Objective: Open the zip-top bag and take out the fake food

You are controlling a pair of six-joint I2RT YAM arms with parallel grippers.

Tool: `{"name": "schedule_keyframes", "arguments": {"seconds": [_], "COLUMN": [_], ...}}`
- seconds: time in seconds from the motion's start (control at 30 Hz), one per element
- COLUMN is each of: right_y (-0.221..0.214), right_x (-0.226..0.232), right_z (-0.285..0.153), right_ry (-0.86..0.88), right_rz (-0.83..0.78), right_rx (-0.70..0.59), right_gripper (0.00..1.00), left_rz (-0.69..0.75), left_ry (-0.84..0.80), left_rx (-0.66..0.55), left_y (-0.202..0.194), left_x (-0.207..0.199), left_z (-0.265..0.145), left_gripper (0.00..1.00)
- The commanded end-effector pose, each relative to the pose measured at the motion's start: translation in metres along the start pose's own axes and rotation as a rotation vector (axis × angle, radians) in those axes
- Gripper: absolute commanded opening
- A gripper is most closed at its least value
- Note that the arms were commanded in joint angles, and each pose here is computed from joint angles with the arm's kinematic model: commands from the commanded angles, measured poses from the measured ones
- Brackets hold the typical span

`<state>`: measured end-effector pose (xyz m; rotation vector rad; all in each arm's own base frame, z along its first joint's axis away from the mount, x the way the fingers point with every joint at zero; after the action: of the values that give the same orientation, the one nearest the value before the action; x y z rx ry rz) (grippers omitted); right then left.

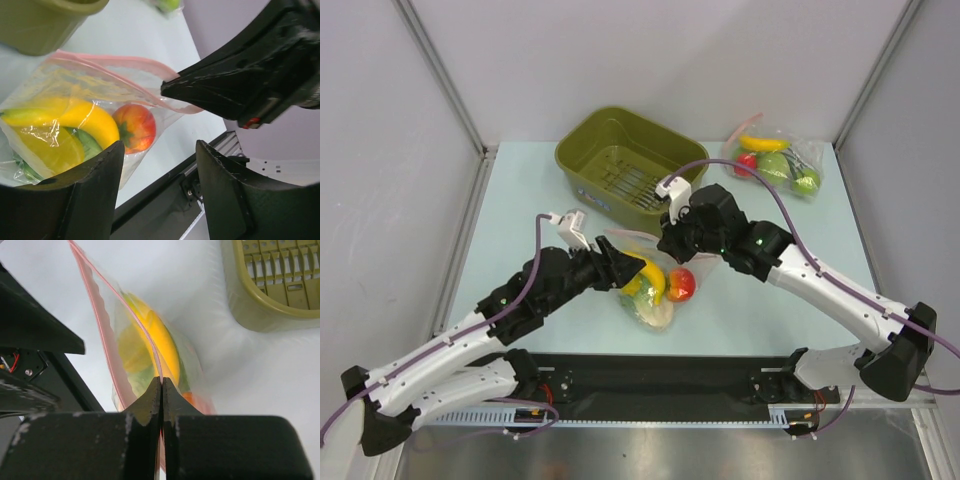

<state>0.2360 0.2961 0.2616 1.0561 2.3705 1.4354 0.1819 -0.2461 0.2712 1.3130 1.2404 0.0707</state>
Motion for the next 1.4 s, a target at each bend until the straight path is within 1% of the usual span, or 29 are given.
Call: {"name": "schedule_keyframes", "arguments": {"seconds": [0.0, 0.23, 0.43, 0.6, 0.83, 0.9, 0.93, 1.03, 1.07, 1.1, 1.13, 1.2, 1.27, 1.33, 1.37], "right_y": [0.026, 0.018, 0.017, 0.02, 0.021, 0.022, 0.022, 0.023, 0.02, 0.024, 0.023, 0.027, 0.028, 0.03, 0.03], "right_x": [0.013, 0.031, 0.04, 0.041, 0.052, 0.051, 0.05, 0.036, 0.031, 0.02, 0.013, -0.006, -0.027, -0.04, -0.047], "right_z": [-0.012, -0.013, -0.014, -0.019, -0.026, -0.028, -0.028, -0.029, -0.03, -0.033, -0.036, -0.045, -0.056, -0.072, -0.078], "right_ry": [0.011, 0.048, 0.064, 0.067, 0.124, 0.121, 0.112, 0.029, 0.008, -0.05, -0.074, -0.133, -0.198, -0.241, -0.266], "right_rz": [-0.01, -0.039, -0.048, -0.05, -0.064, -0.062, -0.06, -0.051, -0.048, -0.044, -0.04, -0.016, 0.015, 0.028, 0.033], "right_rx": [-0.089, -0.076, -0.086, -0.101, -0.126, -0.13, -0.132, -0.131, -0.112, -0.125, -0.119, -0.138, -0.146, -0.16, -0.164], "right_gripper": [0.0, 0.0, 0.0, 0.0, 0.0, 0.0, 0.0, 0.0, 0.0, 0.0, 0.0, 0.0, 0.0, 0.0, 0.0], "left_rz": [-0.041, -0.069, -0.073, -0.073, -0.063, -0.054, -0.051, -0.035, -0.029, -0.013, 0.001, 0.035, 0.059, 0.085, 0.096], "left_ry": [-0.084, -0.074, -0.036, -0.013, 0.024, 0.031, 0.033, 0.013, 0.001, -0.024, -0.041, -0.108, -0.176, -0.242, -0.29], "left_rx": [-0.04, -0.078, -0.067, -0.066, -0.08, -0.087, -0.09, -0.093, -0.089, -0.101, -0.066, -0.071, -0.027, -0.013, 0.027], "left_y": [0.008, 0.01, 0.002, -0.002, -0.004, -0.003, -0.003, 0.001, 0.002, 0.009, 0.004, 0.014, 0.013, 0.016, 0.012], "left_x": [-0.018, -0.014, -0.003, 0.005, 0.014, 0.016, 0.016, 0.01, 0.006, -0.003, -0.008, -0.028, -0.047, -0.063, -0.075], "left_z": [0.001, 0.005, 0.008, 0.008, 0.013, 0.016, 0.017, 0.022, 0.024, 0.024, 0.031, 0.036, 0.047, 0.054, 0.061], "left_gripper": [0.66, 0.71, 0.72, 0.7, 0.65, 0.51, 0.31, 0.03, 0.0, 0.0, 0.0, 0.0, 0.0, 0.0, 0.0]}}
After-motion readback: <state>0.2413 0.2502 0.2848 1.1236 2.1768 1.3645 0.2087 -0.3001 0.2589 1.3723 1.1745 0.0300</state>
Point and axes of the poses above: each gripper's point midway between its finger pads, its own z axis out along the fingers, its own x axis along the line the jaws close on, y = z × x, the point moved 1 cm from there along -z, back along the fingers, and after that the axes turned 5 degrees about z, right-handed, at the moved point
